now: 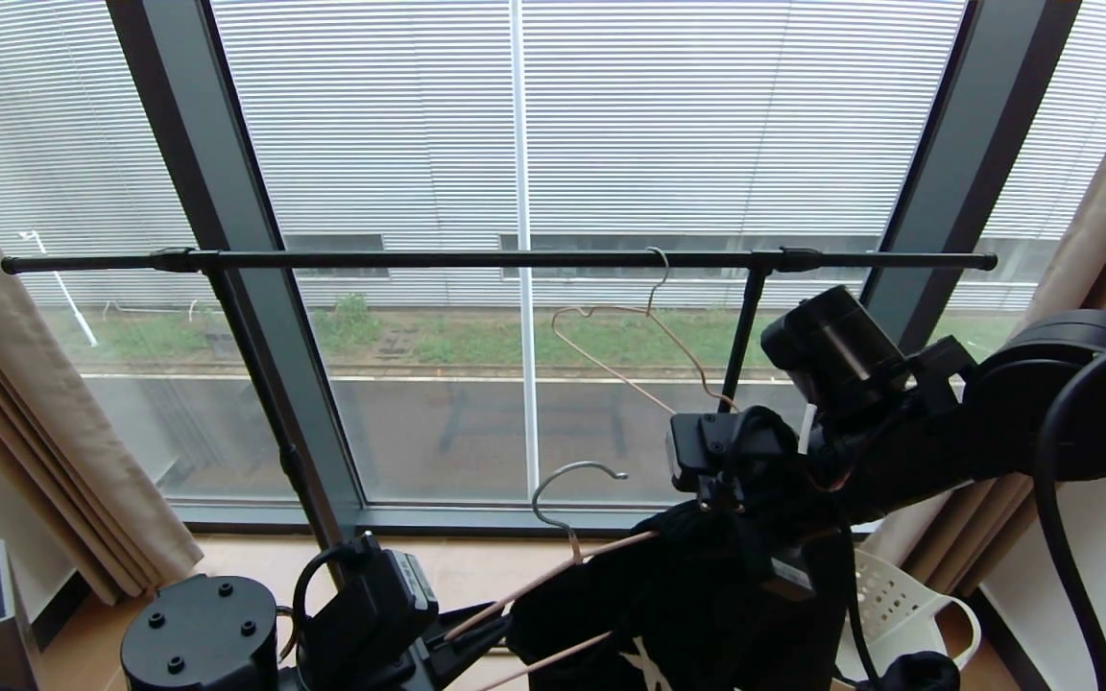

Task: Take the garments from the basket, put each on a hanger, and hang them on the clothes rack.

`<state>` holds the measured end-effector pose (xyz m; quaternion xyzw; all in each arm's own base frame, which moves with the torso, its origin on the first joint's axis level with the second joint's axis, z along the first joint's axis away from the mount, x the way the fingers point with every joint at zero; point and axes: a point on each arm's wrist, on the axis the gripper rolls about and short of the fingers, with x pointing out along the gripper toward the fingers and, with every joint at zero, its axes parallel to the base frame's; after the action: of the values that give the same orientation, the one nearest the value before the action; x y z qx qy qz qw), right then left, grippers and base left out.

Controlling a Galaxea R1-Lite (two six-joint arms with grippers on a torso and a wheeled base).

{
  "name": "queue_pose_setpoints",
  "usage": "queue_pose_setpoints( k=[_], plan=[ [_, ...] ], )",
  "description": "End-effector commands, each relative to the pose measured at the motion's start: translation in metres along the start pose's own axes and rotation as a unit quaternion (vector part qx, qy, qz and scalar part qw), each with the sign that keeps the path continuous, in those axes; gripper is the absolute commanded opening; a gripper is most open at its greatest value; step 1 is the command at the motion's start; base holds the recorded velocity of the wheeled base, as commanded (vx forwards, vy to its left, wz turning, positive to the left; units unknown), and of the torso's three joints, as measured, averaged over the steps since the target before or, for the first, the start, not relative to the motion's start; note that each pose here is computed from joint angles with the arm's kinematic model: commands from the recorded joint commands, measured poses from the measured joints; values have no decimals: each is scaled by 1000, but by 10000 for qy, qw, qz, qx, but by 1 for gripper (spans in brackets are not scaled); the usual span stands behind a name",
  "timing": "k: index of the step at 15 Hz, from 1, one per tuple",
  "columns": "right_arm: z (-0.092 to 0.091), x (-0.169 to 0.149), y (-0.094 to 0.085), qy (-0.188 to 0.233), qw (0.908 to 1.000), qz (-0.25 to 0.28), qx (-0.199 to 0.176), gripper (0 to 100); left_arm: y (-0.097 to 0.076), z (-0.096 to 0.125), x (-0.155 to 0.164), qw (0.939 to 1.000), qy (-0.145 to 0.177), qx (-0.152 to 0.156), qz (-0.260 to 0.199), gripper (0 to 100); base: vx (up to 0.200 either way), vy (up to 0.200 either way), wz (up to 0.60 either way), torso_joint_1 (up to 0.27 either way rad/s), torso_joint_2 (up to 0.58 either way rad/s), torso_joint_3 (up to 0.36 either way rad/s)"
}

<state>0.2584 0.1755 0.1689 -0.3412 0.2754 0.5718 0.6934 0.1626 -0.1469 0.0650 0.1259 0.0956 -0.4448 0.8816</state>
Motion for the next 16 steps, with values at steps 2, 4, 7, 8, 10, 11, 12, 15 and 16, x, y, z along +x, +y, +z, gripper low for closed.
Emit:
queue_pose_setpoints(
  k=[2,4,7,8,10,11,12,15,16],
  plan=[
    [3,-8,5,-70,9999,-54,-64,0,1,-1,0,10000,30,-65,-2,0,0,0,0,0,0,0],
    [2,-7,10,-41,10000,-4,-83,0,1,0,1,10000,8,-61,2,0,0,0,0,0,0,0],
    [1,-6,12,-35,10000,26,-85,0,1,-1,1,10000,14,-40,-7,0,0,0,0,0,0,0],
    [1,-8,12,-50,9999,10,-94,0,1,0,2,10000,-16,-57,-1,100,0,0,0,0,0,0],
    [1,-8,12,-50,9999,10,-94,0,1,-1,1,10000,23,-76,6,100,0,0,0,0,0,0],
    [1,-8,12,-45,9999,15,-91,0,2,-1,-1,10000,29,-85,43,100,0,0,0,0,0,0],
    [0,-7,13,-35,10000,26,-78,0,4,-1,-2,9999,18,-98,75,100,0,0,0,0,0,0],
    [-3,-8,11,-26,10000,4,-11,0,13,15,-15,9977,-417,-411,333,100,0,0,0,0,0,0],
    [-8,-11,7,-11,10000,-47,69,0,18,26,-26,9942,-745,-627,456,100,0,0,0,0,0,0]
  ],
)
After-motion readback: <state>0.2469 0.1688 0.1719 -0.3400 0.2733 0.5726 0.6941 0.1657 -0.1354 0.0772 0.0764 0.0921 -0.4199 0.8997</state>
